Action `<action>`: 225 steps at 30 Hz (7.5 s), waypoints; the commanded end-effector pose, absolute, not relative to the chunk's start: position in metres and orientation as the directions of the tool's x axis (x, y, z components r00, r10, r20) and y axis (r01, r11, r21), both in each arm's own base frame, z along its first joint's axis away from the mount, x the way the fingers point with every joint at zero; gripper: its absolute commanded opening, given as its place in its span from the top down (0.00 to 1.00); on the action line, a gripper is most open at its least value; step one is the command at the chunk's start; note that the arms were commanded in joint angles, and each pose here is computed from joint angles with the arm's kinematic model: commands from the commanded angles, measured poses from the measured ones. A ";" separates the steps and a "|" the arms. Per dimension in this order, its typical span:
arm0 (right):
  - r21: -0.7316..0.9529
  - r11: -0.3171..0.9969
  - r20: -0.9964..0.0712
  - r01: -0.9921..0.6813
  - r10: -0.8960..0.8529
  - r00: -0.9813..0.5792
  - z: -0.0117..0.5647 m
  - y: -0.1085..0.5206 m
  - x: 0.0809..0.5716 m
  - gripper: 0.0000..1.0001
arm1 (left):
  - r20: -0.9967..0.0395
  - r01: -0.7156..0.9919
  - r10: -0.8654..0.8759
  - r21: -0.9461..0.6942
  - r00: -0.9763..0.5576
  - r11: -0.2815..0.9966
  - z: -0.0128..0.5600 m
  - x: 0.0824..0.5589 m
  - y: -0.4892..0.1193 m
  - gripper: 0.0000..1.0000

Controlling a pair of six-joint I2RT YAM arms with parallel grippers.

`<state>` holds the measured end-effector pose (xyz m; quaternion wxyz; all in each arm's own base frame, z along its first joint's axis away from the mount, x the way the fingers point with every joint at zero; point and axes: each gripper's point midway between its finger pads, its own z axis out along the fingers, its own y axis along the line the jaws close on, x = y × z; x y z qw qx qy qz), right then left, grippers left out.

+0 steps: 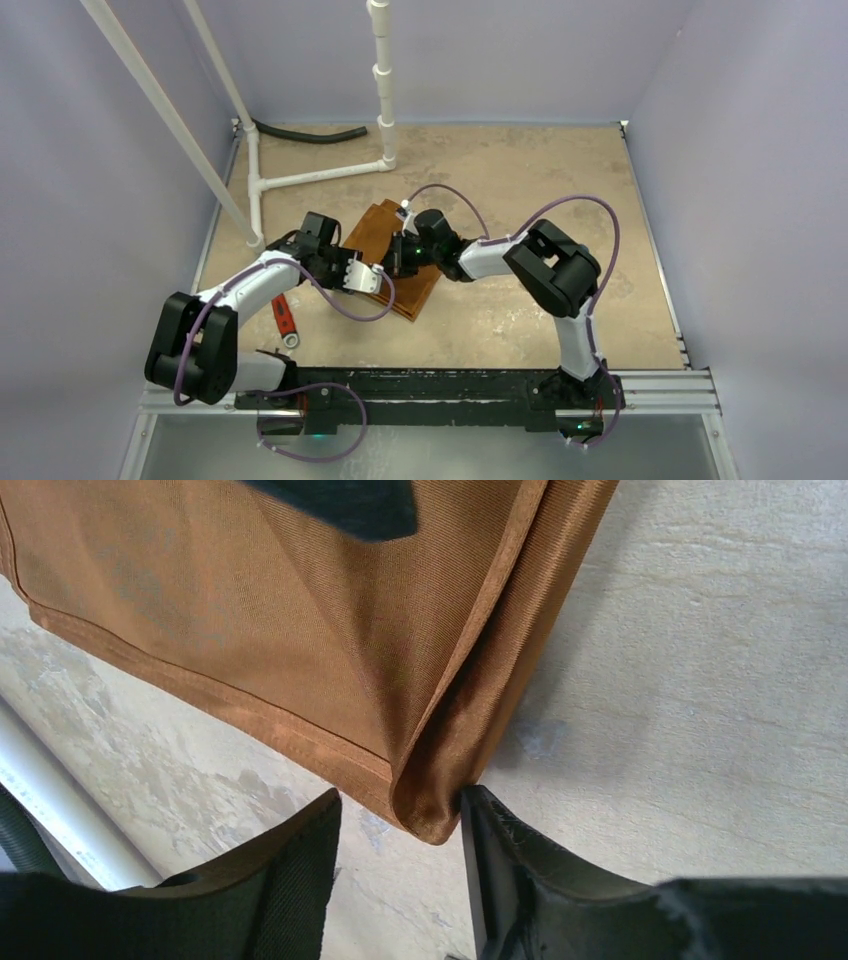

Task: Fold the napkin into a case and place the utensils inside
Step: Smooth out the top corner of the smaller-rectangle-folded napkin at the center of the board, then pick up the upper triangle-folded napkin from the center of the board, then turn over the upper triangle folded napkin at the center of the board.

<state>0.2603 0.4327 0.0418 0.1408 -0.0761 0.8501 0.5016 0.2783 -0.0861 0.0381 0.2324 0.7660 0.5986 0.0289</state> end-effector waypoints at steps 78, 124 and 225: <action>-0.097 0.436 -0.760 -0.895 -0.613 -0.216 0.078 0.352 0.179 0.40 | -0.362 0.854 0.834 0.471 0.417 -0.222 0.035 0.283 -0.078 0.46; -0.071 0.665 -0.726 -0.744 -0.546 -0.418 0.043 0.350 0.206 1.00 | -0.235 0.836 0.830 0.372 0.506 -0.404 -0.005 0.282 -0.071 1.00; 0.507 0.841 -0.585 -0.186 0.178 -0.791 0.064 0.293 0.376 0.51 | -0.567 0.867 0.771 0.185 -0.291 0.463 0.083 0.487 -0.192 0.50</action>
